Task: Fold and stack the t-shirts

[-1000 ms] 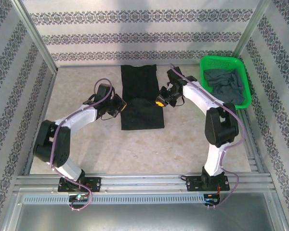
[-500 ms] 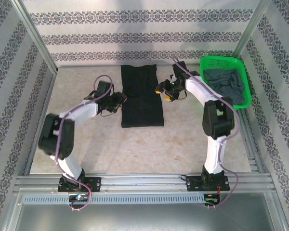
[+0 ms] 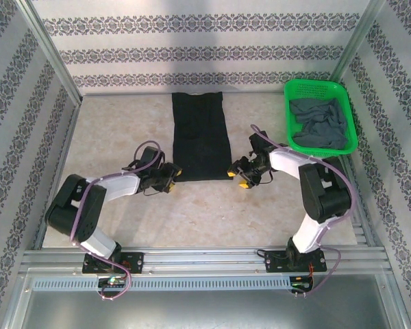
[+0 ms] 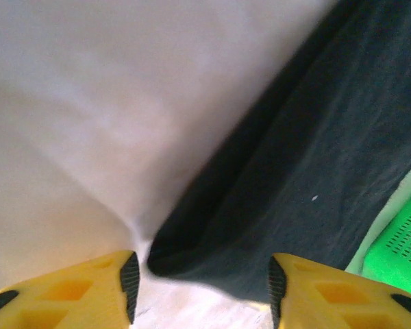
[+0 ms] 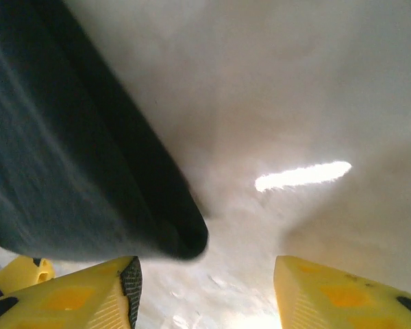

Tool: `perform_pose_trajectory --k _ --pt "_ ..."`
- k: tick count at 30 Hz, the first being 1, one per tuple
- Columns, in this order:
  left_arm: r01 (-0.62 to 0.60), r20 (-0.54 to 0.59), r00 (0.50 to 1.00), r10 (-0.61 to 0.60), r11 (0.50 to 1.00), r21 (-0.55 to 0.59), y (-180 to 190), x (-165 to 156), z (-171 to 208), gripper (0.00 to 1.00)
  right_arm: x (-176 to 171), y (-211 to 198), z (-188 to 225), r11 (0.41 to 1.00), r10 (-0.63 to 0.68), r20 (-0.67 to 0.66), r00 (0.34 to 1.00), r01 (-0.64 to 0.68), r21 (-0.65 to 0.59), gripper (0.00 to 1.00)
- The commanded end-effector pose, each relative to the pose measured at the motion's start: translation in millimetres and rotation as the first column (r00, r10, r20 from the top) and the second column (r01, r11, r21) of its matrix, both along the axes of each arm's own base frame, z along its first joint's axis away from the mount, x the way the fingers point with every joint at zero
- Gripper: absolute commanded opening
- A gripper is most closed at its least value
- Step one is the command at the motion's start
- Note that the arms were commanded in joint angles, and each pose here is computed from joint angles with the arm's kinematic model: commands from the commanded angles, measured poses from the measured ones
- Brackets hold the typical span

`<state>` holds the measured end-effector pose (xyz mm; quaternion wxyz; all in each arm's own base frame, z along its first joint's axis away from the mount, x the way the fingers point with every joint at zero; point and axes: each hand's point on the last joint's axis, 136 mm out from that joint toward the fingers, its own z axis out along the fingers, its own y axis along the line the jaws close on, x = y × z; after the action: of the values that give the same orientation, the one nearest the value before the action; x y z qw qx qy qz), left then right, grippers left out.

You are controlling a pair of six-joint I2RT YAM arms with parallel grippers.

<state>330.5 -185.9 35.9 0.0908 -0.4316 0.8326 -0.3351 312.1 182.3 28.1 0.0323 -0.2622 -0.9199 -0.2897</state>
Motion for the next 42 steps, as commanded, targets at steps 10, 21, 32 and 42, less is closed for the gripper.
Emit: perform_pose_trajectory --k 10,21,32,42 --pt "0.008 0.069 0.998 -0.007 1.000 -0.015 -17.4 28.5 6.8 0.00 50.3 28.9 3.5 0.999 -0.048 0.035 0.998 0.047 0.019 0.00" --pt "0.191 -0.020 0.982 -0.190 0.981 0.040 -1.6 -67.4 9.9 0.00 -37.3 20.8 13.3 0.997 0.072 -0.012 0.997 -0.072 -0.023 0.00" --pt "0.301 -0.015 0.954 -0.301 0.948 0.104 24.4 -172.3 5.9 0.00 -172.7 21.0 27.8 0.965 0.260 -0.101 0.960 -0.260 0.017 0.00" --pt "0.179 0.314 0.922 -0.228 0.968 0.176 15.6 -100.1 120.8 0.00 -94.8 14.9 113.1 0.994 0.107 0.090 0.990 -0.106 -0.018 0.00"
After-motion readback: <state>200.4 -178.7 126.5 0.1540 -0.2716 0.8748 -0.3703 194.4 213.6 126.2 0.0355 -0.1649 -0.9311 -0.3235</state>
